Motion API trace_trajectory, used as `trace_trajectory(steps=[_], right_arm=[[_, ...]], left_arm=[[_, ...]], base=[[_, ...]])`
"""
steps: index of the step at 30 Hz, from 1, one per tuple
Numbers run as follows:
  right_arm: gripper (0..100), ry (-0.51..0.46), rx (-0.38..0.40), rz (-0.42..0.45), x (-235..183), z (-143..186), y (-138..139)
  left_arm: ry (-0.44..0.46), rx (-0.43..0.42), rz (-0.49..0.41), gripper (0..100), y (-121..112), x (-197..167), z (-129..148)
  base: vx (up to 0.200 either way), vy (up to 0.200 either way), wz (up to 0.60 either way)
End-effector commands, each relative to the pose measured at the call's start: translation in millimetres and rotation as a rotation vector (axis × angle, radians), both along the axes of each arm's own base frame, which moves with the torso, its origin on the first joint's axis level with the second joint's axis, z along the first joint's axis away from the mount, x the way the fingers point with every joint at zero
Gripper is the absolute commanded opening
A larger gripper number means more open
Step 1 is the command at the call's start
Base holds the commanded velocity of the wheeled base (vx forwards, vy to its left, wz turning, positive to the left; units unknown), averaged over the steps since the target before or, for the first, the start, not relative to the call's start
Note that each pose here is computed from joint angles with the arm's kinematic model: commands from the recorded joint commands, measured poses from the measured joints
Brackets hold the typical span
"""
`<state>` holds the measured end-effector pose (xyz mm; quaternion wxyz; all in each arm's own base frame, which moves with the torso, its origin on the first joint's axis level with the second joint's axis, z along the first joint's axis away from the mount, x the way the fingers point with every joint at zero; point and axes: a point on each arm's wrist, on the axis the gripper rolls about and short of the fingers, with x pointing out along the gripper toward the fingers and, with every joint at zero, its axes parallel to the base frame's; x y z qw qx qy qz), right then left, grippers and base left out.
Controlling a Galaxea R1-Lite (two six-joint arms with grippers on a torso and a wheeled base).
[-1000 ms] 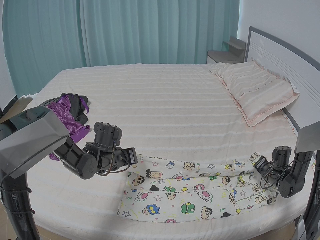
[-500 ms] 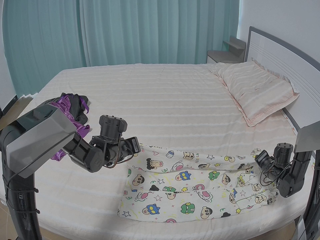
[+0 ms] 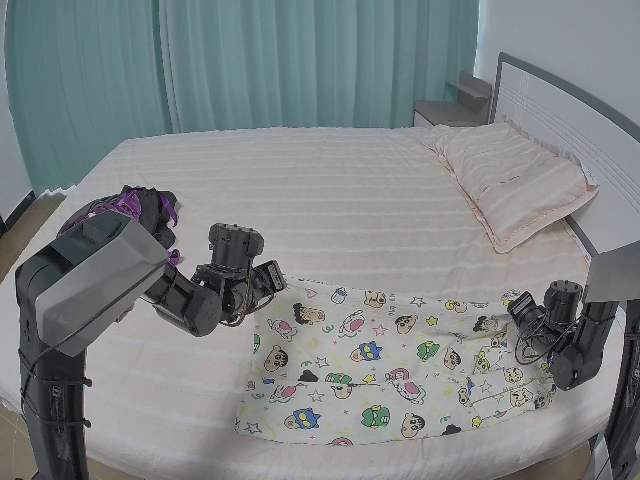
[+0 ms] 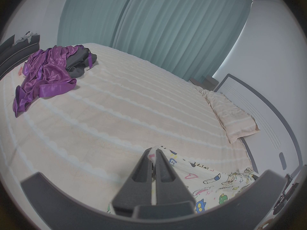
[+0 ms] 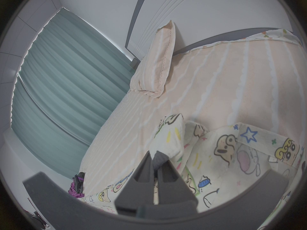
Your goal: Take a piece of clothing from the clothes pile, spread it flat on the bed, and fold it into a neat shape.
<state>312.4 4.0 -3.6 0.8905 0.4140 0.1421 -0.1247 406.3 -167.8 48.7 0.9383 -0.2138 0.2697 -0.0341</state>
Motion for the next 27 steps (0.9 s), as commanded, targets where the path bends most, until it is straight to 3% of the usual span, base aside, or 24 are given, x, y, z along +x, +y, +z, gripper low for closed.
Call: trace_trajectory(steps=[1, 5, 11, 27], right_arm=[[0, -0.007, 0.001, -0.002, 2, 0, 0], [0, -0.010, 0.002, 0.000, 2, 1, 0], [0, -0.005, 0.000, -0.010, -2, 3, -3], [0, 0.077, -0.044, 0.027, -30, 4, -6]], left_arm=[[-0.003, 0.007, 0.013, 0, -2, 6, -6], [0.020, 0.029, 0.027, 0, -2, 9, -21], [0.012, 0.029, 0.043, 0, 3, 10, -20], [0.093, 0.069, 0.009, 0, 12, -35, -18]], base=[[0.000, 0.000, 0.00], [0.000, 0.000, 0.00], [0.000, 0.000, 0.00], [0.000, 0.000, 0.00]])
